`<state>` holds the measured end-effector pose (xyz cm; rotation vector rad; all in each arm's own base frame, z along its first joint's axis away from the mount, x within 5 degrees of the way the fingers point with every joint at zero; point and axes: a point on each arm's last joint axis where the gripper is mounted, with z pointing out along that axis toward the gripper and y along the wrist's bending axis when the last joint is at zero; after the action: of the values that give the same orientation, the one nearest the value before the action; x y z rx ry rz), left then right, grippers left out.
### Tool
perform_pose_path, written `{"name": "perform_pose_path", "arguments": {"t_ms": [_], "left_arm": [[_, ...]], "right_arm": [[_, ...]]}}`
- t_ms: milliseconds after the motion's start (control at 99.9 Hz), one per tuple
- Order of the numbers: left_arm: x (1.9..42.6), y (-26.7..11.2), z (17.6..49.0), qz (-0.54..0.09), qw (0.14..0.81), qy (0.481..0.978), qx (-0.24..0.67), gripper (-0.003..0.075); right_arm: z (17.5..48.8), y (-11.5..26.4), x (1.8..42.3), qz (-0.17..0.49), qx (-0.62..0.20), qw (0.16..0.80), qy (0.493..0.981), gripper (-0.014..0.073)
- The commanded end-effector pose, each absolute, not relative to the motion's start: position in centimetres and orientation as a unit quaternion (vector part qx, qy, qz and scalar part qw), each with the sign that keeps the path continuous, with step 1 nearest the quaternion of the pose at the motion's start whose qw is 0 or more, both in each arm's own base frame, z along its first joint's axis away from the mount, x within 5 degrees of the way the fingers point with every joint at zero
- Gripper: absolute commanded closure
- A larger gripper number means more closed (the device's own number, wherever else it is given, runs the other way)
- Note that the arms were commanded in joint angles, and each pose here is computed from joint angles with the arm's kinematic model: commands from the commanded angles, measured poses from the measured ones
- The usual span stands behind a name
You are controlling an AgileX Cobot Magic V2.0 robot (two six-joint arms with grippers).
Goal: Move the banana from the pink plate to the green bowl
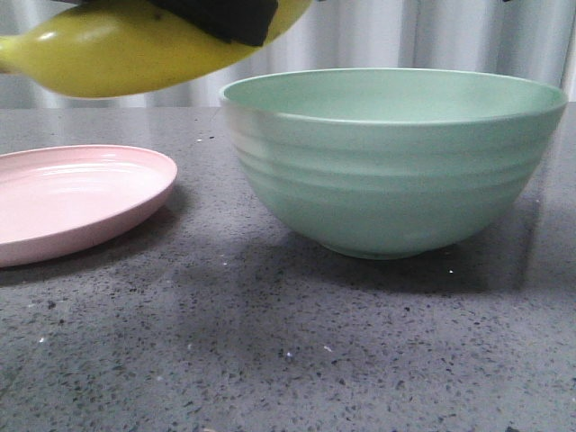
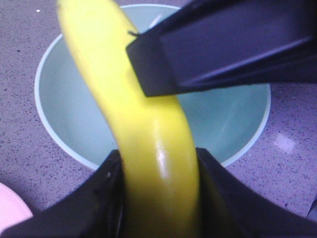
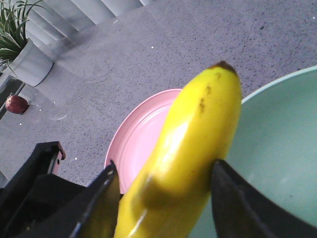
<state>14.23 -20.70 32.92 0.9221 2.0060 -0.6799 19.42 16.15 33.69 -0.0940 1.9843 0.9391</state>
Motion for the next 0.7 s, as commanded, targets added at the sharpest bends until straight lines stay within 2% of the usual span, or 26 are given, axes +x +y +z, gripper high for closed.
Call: {"name": "perform_pose_path", "arguments": {"t_ms": [0,570,640,690], "left_arm": [[13.6,-21.1,35.9,-0.314,0.460,0.751,0.355,0.0741],[13.0,-20.3,36.8,-0.334,0.464,0.746,0.341,0.0740],[13.0,-20.3,36.8,-0.334,0.464,0.746,0.341,0.0740],[13.0,-20.3,36.8,-0.334,0.464,0.746,0.341,0.0739]], "right_arm": [[35.8,15.9,20.0,0.389,-0.020,0.505,0.770,0.0257],[34.8,16.3,20.7,0.380,-0.019,0.493,0.783,0.0265],[34.8,16.3,20.7,0.380,-0.019,0.493,0.783,0.0309],[34.8,16.3,20.7,0.380,-0.019,0.492,0.783,0.0398]]}}
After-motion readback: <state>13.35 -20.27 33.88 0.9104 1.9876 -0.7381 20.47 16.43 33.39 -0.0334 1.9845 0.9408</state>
